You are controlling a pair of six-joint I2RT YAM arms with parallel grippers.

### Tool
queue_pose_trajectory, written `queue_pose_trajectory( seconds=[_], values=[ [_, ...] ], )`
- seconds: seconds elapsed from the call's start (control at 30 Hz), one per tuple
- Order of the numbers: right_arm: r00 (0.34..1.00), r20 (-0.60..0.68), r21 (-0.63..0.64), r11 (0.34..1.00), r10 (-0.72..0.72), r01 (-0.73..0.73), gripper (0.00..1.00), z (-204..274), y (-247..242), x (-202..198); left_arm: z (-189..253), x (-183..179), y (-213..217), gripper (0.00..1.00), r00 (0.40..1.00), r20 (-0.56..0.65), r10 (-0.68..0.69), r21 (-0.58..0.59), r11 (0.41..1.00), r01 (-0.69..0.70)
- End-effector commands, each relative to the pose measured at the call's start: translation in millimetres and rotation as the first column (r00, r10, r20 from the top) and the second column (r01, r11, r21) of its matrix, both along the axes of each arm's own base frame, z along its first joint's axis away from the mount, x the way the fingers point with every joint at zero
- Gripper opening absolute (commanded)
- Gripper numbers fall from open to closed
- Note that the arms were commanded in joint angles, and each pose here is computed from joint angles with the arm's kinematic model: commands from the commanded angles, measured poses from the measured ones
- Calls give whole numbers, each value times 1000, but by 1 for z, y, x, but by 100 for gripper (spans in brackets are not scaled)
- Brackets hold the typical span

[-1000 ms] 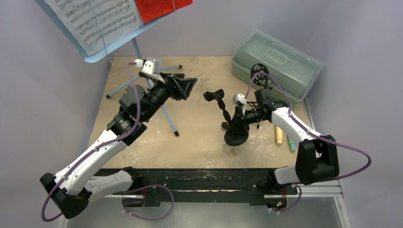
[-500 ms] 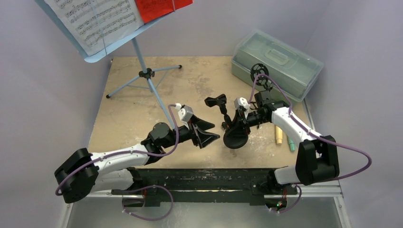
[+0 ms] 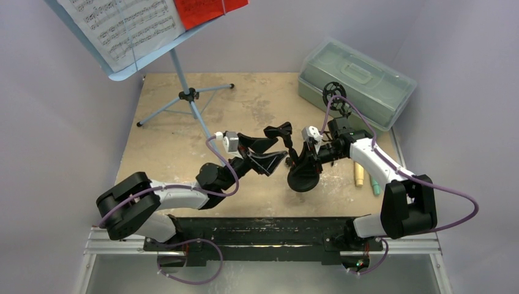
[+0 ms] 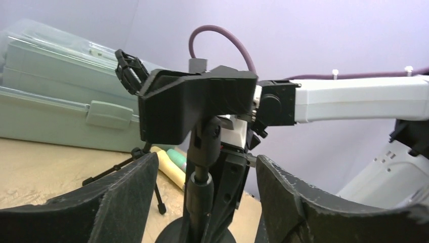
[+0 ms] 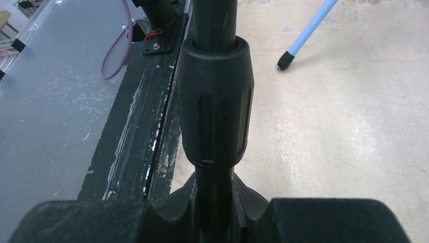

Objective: Pack up the instrument practice props
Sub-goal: Adjust the microphone stand.

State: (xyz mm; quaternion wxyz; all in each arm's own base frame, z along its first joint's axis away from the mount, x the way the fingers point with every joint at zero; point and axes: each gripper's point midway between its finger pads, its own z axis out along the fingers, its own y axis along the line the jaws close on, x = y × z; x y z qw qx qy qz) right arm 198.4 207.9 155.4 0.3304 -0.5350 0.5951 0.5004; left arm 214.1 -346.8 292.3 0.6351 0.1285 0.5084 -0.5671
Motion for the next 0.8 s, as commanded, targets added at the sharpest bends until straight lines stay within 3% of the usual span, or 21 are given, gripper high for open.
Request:
queue_pose_trajectory(
  seconds=[0.0,0.23,0.43,0.6,0.77],
  values=[
    [998,63,89,996,21,-27,0,31,7,3,39,5,3,66,999,32,23,-162,987,-17],
    [998,59,89,996,20,-26,0,30,7,3,38,8,-9,54,1000,27,-13,-186,982,18],
    [998,55,84,996,18,-22,0,29,7,4,36,8,-17,36,999,34,-33,-178,983,39],
    [999,52,85,996,17,-21,0,29,7,4,31,4,-17,2,998,38,-48,-167,984,54],
    [999,45,98,995,16,-20,0,33,7,4,5,-4,-28,0,993,-7,-121,-76,990,120]
  ],
)
